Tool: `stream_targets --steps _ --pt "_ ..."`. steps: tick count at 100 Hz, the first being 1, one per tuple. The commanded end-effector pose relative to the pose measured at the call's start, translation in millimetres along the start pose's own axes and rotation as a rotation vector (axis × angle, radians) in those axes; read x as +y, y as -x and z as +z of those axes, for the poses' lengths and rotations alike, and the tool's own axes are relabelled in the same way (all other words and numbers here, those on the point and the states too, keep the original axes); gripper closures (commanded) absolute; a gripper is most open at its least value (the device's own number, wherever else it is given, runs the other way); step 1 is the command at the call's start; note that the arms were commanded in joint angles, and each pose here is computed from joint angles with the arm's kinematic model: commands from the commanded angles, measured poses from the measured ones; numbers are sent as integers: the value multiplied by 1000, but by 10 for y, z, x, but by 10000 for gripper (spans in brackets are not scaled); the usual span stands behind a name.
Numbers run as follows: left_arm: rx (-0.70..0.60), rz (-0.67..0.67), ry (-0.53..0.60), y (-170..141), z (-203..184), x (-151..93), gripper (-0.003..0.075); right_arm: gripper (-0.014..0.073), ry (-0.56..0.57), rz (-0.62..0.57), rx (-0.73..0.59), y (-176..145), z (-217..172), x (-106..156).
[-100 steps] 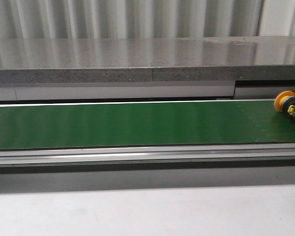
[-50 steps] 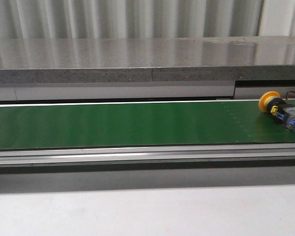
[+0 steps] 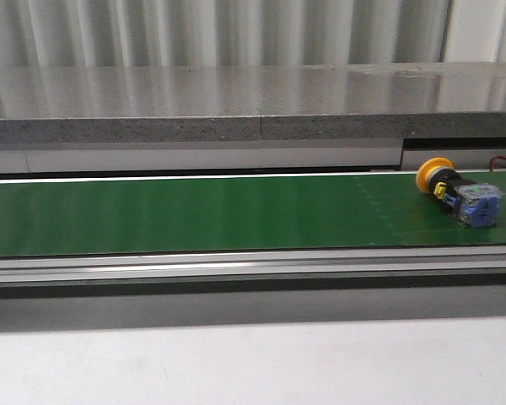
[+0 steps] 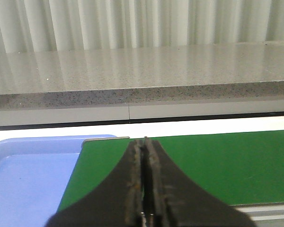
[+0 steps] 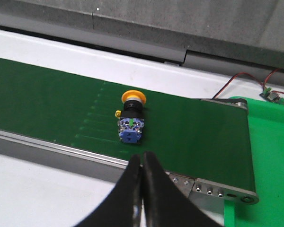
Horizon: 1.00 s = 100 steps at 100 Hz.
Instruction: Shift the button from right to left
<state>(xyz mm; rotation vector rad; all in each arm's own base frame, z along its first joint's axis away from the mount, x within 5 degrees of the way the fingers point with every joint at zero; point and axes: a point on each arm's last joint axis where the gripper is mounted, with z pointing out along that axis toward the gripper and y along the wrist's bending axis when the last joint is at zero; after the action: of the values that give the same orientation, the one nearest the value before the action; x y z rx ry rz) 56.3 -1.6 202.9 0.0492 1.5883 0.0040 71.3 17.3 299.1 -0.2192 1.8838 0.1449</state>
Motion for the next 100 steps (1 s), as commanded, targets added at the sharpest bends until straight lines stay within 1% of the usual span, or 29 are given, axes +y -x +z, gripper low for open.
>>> stream_targets --steps 1,21,45,55,69,76,100 --pt "-65 -15 5 -53 -8 0 741 662 -12 -13 -150 119 -126 0" --pt "-78 -15 6 -41 -9 1 741 662 -15 -18 -214 7 -253 14" --pt "-92 -15 6 -28 -10 2 741 662 -15 -19 -224 -18 -275 17" --pt "-140 -15 8 77 -28 6 741 662 -15 -19 -223 -19 -274 17" --pt "-142 7 9 299 -83 13 741 662 -14 -19 -218 -23 -273 18" --pt "-122 7 9 405 -103 16 741 662 -14 -19 -218 -23 -273 18" --pt "43 7 3 660 -50 25 741 662 -14 -19 -219 -22 -274 17"
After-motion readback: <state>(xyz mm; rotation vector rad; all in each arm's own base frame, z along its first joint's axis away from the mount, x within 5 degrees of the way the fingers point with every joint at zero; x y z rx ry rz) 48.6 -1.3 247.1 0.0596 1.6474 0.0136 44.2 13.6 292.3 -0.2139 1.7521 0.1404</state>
